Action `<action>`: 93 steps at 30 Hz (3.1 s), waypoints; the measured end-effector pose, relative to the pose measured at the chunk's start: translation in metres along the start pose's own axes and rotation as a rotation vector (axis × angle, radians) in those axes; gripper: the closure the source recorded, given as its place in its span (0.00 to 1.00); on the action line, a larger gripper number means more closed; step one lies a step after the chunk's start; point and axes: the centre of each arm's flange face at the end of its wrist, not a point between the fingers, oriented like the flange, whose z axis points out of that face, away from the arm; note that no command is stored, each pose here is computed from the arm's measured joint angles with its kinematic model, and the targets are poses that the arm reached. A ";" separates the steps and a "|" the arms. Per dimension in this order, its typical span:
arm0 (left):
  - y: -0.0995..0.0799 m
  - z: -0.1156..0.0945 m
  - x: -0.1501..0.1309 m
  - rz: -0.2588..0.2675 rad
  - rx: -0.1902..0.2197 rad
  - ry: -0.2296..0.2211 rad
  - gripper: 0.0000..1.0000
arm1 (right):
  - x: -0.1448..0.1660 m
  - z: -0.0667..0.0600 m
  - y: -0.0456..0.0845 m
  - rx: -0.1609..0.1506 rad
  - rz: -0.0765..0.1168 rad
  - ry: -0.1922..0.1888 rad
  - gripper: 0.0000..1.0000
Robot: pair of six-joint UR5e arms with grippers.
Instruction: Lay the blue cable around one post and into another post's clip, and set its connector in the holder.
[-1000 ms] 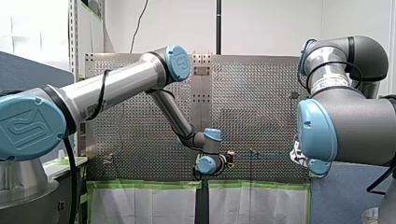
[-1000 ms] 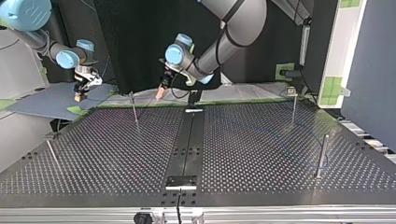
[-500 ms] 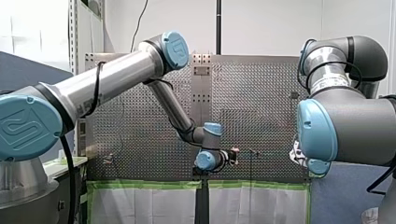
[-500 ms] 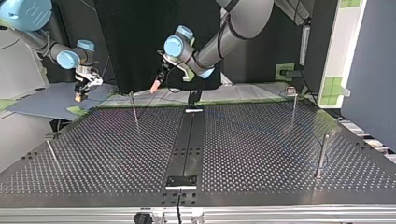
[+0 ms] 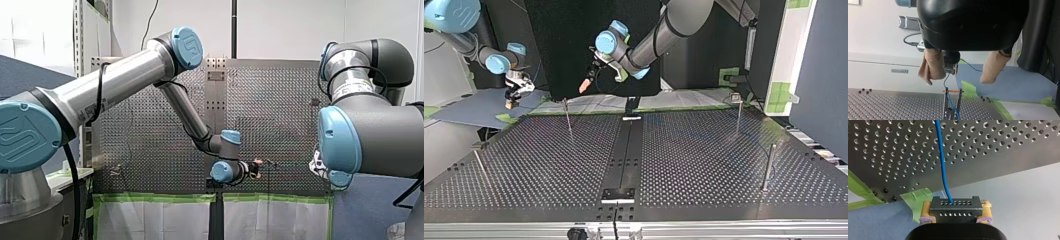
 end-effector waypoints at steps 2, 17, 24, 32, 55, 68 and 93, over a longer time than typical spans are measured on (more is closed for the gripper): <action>0.000 0.000 0.000 0.000 -0.001 0.000 0.00 | 0.000 0.000 0.000 0.000 0.001 0.000 0.93; 0.000 -0.001 0.000 -0.002 -0.004 0.003 0.00 | -0.001 -0.001 0.000 -0.004 0.003 -0.005 0.93; 0.000 -0.001 0.000 -0.004 -0.004 0.003 0.00 | -0.001 -0.001 -0.001 -0.002 0.002 -0.006 0.93; 0.000 0.000 0.000 -0.006 -0.006 0.003 0.00 | -0.002 -0.001 -0.002 -0.002 0.003 -0.008 0.93; 0.004 0.001 0.000 -0.009 -0.012 0.002 0.00 | -0.002 -0.002 -0.002 -0.003 0.003 -0.010 0.93; 0.007 0.001 0.000 -0.009 -0.021 0.004 0.00 | -0.002 -0.001 -0.002 -0.002 0.003 -0.008 0.93; 0.047 -0.037 -0.052 -0.024 -0.221 -0.062 0.00 | -0.002 -0.002 -0.004 0.002 0.010 -0.009 0.93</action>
